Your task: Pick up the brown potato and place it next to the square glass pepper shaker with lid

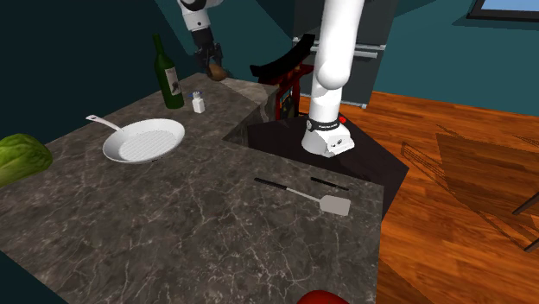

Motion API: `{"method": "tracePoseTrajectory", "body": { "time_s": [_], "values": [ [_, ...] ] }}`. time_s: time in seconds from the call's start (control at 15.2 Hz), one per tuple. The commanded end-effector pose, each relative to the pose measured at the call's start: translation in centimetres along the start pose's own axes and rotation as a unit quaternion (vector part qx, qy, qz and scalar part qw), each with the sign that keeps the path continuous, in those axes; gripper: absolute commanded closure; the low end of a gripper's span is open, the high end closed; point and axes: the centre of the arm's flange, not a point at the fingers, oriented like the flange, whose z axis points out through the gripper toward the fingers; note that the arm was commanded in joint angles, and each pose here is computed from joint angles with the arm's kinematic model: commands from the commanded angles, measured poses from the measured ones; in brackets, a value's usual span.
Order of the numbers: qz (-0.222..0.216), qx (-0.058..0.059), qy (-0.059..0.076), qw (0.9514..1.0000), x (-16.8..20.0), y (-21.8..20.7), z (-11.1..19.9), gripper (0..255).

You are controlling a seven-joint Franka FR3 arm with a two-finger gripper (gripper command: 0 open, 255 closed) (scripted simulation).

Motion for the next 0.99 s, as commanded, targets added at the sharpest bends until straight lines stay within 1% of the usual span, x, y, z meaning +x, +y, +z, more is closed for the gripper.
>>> {"method": "tracePoseTrajectory", "body": {
  "time_s": [0.0,0.59,0.92],
  "values": [
    [-0.001,0.0,0.0,1.0,1.4,2.4,-0.4,255],
    [-0.001,0.0,0.0,1.0,8.0,12.8,-1.8,255],
    [-0.001,0.0,0.0,1.0,8.6,12.7,0.8,255]
  ]
}}
